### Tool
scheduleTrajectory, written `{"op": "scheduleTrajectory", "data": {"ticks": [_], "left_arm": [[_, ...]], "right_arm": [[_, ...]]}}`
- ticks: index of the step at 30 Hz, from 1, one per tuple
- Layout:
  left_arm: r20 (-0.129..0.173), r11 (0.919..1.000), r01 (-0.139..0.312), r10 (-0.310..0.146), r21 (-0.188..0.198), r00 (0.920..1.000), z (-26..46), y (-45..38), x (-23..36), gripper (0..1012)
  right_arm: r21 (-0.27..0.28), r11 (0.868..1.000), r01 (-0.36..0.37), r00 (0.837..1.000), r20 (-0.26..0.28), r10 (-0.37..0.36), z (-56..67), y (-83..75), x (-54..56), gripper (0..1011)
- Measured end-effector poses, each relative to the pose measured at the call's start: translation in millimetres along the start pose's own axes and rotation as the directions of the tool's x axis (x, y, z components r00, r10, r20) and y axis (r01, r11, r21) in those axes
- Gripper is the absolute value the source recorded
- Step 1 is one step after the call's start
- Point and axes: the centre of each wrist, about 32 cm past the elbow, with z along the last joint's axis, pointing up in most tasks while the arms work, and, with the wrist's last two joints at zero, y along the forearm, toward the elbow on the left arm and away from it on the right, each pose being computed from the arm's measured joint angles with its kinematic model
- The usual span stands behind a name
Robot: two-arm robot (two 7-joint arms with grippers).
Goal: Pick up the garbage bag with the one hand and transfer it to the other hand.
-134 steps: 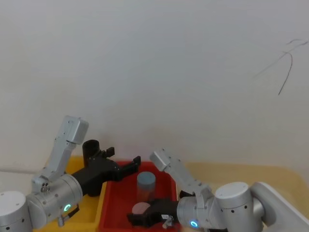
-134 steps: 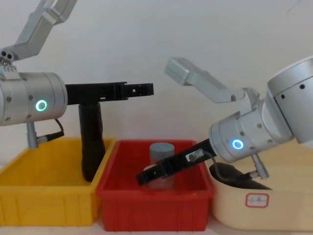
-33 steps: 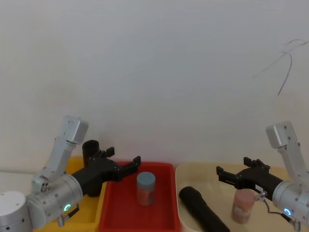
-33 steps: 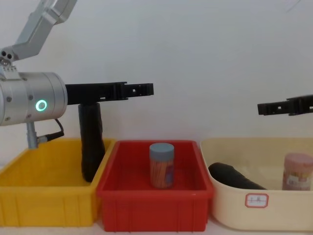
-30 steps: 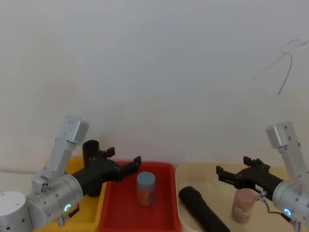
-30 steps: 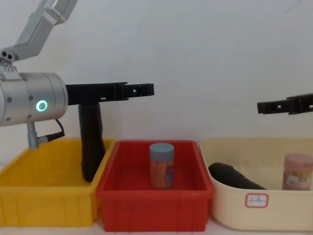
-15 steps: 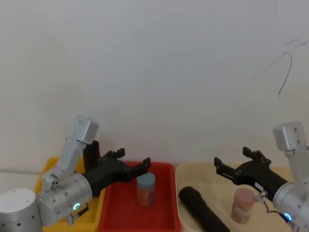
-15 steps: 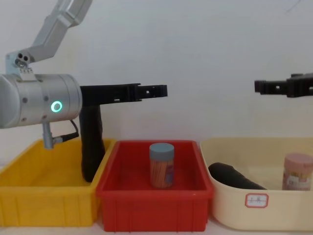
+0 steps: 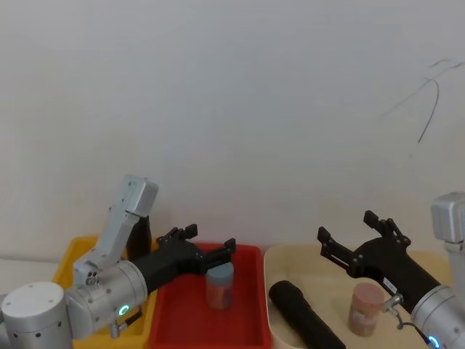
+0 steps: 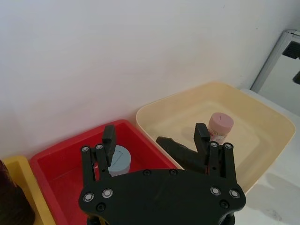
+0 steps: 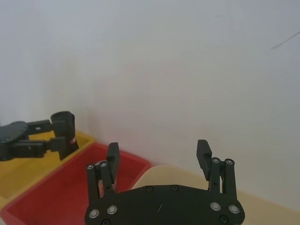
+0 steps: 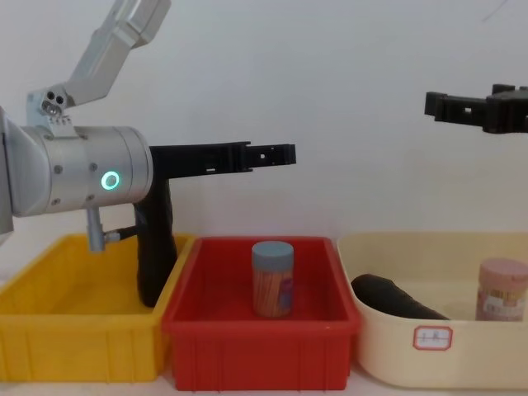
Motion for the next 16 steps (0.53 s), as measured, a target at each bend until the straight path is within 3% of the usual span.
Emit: {"op": "scheduleTrajectory", "data": {"ticks": [16], "left_arm": [[-0.002, 1.0, 0.008, -0.008, 0.002, 1.0, -0.1, -2.6, -1.1, 1002]], "right_arm": [[0.054, 0.999, -0.004, 1.0, -0.007, 0.005, 0.8, -7.8, -8.7, 1001]]}}
